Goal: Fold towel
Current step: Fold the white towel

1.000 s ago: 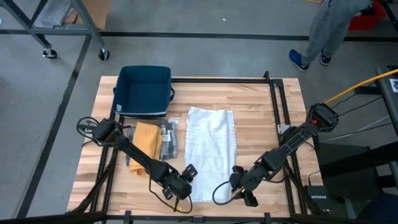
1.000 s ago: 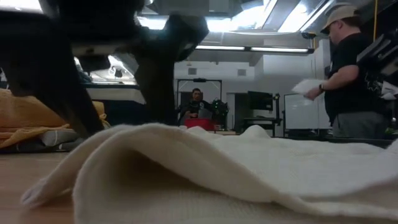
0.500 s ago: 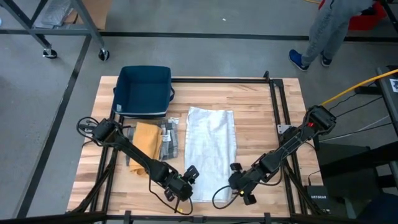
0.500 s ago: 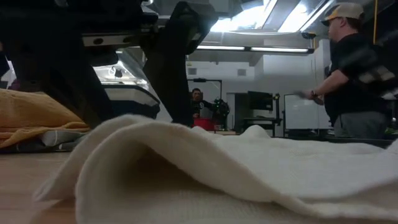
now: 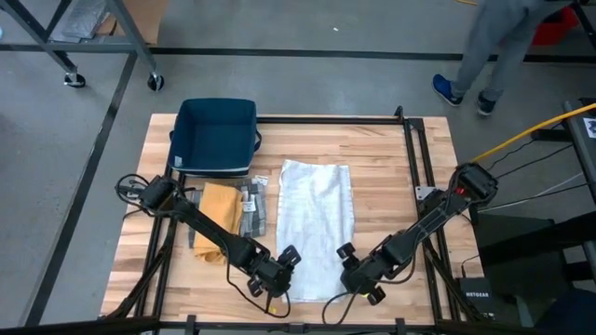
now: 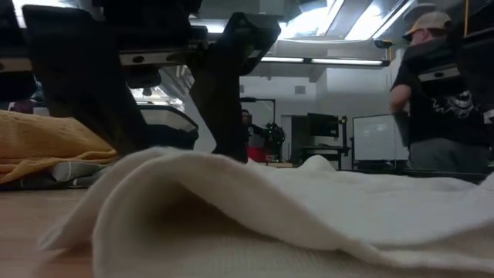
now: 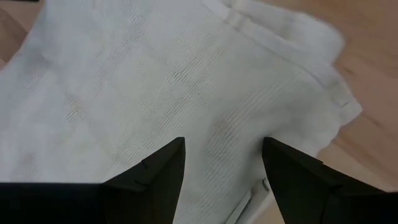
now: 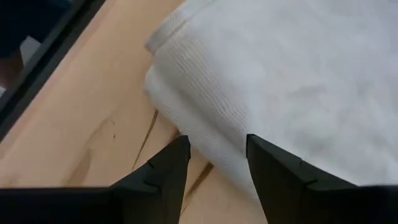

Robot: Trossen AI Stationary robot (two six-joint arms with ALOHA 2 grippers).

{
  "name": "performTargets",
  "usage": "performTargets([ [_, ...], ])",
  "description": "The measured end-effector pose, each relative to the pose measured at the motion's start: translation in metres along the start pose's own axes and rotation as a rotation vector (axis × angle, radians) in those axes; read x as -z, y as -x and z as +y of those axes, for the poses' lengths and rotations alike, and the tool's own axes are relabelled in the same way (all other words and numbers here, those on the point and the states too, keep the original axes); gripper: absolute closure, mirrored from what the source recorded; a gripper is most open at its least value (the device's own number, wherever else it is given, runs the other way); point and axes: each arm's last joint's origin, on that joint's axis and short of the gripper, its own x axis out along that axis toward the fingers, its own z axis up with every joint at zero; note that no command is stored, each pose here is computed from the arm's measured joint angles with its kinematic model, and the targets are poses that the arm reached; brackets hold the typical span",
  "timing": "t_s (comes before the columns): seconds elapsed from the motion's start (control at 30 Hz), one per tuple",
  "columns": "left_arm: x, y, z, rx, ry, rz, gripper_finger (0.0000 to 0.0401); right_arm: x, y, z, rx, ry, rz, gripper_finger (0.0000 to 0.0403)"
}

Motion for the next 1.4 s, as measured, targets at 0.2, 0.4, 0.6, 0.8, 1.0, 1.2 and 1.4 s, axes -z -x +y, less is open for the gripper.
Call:
performTargets([
  [0.2,0.002,-0.010,-0.005,0.047,-0.005,-0.002,0.0196,-0.005,-0.012,0.001,0.020,0.072,0.019,0.0233],
  [0.4,0.003,-0.018,-0.008,0.068,-0.014,0.008,0.0196,-0.006,-0.022,0.002,0.003,0.087,0.051,0.0233],
  [0.6,0.003,-0.019,-0.009,0.070,-0.028,0.006,0.0196,-0.004,-0.026,0.004,-0.033,0.091,0.074,0.0233],
  [0.8,0.004,-0.015,-0.007,0.047,0.019,0.023,0.0196,-0.003,-0.026,0.007,-0.035,0.086,0.079,0.0233],
  [1.0,-0.002,-0.004,-0.003,0.018,0.046,0.018,0.0196,-0.005,-0.025,0.008,-0.030,0.081,0.074,0.0233],
  [1.2,-0.007,0.006,-0.010,0.052,0.052,0.058,0.0196,-0.005,-0.025,0.008,-0.029,0.078,0.075,0.0233],
  [1.4,-0.012,0.009,-0.016,0.112,0.121,0.034,0.0196,-0.005,-0.025,0.008,-0.018,0.076,0.073,0.0233],
])
